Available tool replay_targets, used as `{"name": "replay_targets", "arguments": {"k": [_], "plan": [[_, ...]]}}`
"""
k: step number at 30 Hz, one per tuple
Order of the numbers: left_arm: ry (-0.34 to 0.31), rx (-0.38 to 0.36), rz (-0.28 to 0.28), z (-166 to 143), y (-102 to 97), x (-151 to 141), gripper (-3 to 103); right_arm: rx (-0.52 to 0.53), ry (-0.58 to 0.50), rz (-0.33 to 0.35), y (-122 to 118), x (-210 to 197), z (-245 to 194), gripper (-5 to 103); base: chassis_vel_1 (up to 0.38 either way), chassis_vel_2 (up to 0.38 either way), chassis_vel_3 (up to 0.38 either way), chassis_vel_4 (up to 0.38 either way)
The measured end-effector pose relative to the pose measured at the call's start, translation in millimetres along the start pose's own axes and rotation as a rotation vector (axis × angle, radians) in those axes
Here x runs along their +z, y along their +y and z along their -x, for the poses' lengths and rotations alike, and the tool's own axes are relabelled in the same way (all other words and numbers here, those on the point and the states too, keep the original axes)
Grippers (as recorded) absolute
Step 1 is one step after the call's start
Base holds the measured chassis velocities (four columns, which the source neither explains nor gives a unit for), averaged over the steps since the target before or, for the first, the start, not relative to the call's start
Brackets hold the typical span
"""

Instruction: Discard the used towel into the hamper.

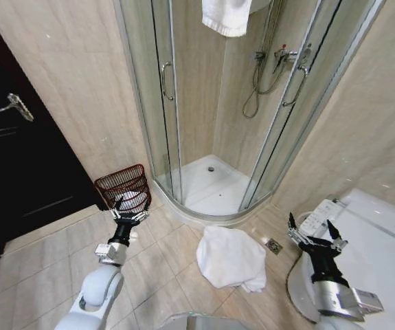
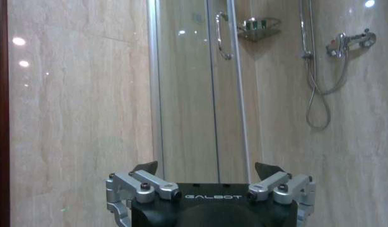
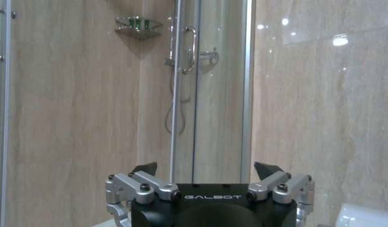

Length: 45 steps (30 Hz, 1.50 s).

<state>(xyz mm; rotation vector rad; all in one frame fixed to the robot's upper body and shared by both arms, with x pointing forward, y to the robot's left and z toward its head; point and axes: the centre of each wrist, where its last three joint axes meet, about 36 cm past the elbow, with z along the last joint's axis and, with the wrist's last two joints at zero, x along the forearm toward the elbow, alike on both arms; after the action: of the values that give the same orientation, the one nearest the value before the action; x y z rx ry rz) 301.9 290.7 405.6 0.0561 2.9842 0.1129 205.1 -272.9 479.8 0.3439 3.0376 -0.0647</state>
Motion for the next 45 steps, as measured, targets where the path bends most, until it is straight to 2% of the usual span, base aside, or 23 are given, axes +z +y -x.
{"name": "replay_targets", "arguments": {"k": [6, 12, 17, 18, 22, 35, 45], "plan": [[0.008, 0.006, -0.03, 7.8, -3.8, -4.3, 100, -0.005, -0.002, -0.007, 1.8, 0.7, 2.3, 100, 0.0, 0.0, 0.0, 0.0], [0.007, -0.002, -0.036, 18.2, -6.2, -13.7, 100, -0.003, -0.011, -0.005, 1.3, -0.4, 4.3, 100, 0.0, 0.0, 0.0, 0.0], [-0.004, -0.047, -0.015, 30.7, -4.9, -22.3, 100, -0.017, -0.022, 0.015, 2.2, -0.3, 3.6, 100, 0.0, 0.0, 0.0, 0.0], [-0.021, -0.087, 0.005, 36.2, -1.6, -26.3, 100, -0.026, -0.022, 0.03, 4.0, -0.5, 3.0, 100, 0.0, 0.0, 0.0, 0.0], [-0.014, -0.116, -0.015, 36.7, -1.8, -36.0, 100, -0.038, -0.027, 0.04, 6.5, -2.6, 2.2, 100, 0.0, 0.0, 0.0, 0.0], [0.024, -0.079, -0.032, 22.7, -0.1, -39.7, 100, -0.052, -0.044, 0.028, 11.3, -11.5, 6.4, 100, 0.0, 0.0, 0.0, 0.0], [0.019, -0.076, -0.031, 24.6, 1.7, -40.3, 100, -0.054, -0.046, 0.02, 13.1, -17.8, 8.9, 100, 0.0, 0.0, 0.0, 0.0]]}}
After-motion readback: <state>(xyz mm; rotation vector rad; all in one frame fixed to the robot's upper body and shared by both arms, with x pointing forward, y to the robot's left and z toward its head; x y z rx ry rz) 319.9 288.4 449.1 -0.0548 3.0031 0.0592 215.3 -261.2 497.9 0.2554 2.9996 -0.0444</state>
